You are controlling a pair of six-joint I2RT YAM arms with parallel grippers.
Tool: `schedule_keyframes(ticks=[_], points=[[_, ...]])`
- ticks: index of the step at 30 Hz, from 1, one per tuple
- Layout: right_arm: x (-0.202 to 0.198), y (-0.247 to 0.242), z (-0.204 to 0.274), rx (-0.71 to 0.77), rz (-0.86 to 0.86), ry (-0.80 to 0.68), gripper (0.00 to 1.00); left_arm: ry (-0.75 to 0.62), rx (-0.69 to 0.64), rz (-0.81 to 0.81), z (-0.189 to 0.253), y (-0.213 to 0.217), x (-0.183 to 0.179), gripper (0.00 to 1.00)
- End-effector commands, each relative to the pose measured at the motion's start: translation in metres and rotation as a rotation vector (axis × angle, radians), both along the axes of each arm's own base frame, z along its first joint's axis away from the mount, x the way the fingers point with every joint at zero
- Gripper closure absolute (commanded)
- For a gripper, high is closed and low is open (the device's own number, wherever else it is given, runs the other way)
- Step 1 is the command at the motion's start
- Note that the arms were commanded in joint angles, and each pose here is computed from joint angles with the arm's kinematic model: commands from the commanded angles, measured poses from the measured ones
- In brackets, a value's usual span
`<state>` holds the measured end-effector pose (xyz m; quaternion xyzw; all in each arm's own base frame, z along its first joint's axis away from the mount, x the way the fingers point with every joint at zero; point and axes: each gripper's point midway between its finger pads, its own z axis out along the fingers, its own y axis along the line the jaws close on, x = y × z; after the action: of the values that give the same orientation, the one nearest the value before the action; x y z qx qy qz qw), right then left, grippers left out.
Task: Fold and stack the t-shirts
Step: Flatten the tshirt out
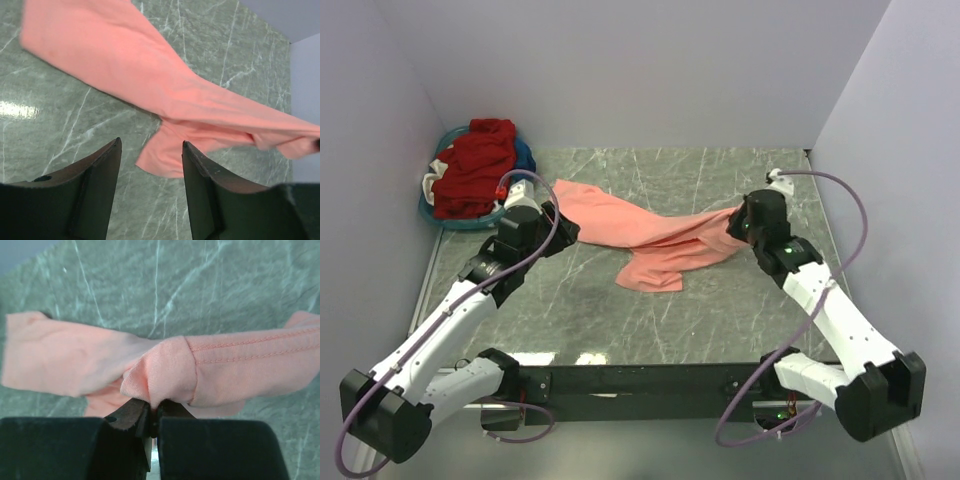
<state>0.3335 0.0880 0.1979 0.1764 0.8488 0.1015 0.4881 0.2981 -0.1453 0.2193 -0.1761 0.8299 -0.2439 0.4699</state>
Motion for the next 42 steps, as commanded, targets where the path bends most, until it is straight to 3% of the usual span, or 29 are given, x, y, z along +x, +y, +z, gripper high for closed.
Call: schedule_keyframes(ticks=[1, 11, 16, 26, 32, 40, 41, 42], points=[[-0.004, -0.013, 0.039, 0.005, -0.004, -0.056, 1.0, 0.025, 0.001, 0.067, -0.012, 0.006, 0.01, 0.43], [0.02, -0.029, 0.038, 0.015, -0.012, 0.013, 1.0, 0.188, 0.053, 0.256, -0.073, 0.015, 0.042, 0.43], [0.021, -0.028, 0.045, 0.022, 0.001, 0.001, 1.0, 0.321, 0.132, 0.343, -0.119, 0.022, 0.067, 0.33], [0.016, -0.027, 0.047, 0.027, 0.017, -0.004, 1.0, 0.384, 0.204, 0.421, -0.143, 0.04, 0.122, 0.31], [0.015, -0.028, 0.044, 0.027, 0.021, 0.005, 1.0, 0.428, 0.227, 0.419, -0.163, 0.043, 0.144, 0.38], [0.015, -0.03, 0.041, 0.029, 0.017, 0.006, 1.0, 0.481, 0.215, 0.426, -0.194, 0.041, 0.137, 0.43], [0.015, -0.03, 0.041, 0.029, 0.019, 0.007, 1.0, 0.48, 0.215, 0.428, -0.193, 0.04, 0.139, 0.48], [0.015, -0.03, 0.041, 0.028, 0.019, 0.009, 1.0, 0.49, 0.224, 0.425, -0.195, 0.041, 0.138, 0.68]])
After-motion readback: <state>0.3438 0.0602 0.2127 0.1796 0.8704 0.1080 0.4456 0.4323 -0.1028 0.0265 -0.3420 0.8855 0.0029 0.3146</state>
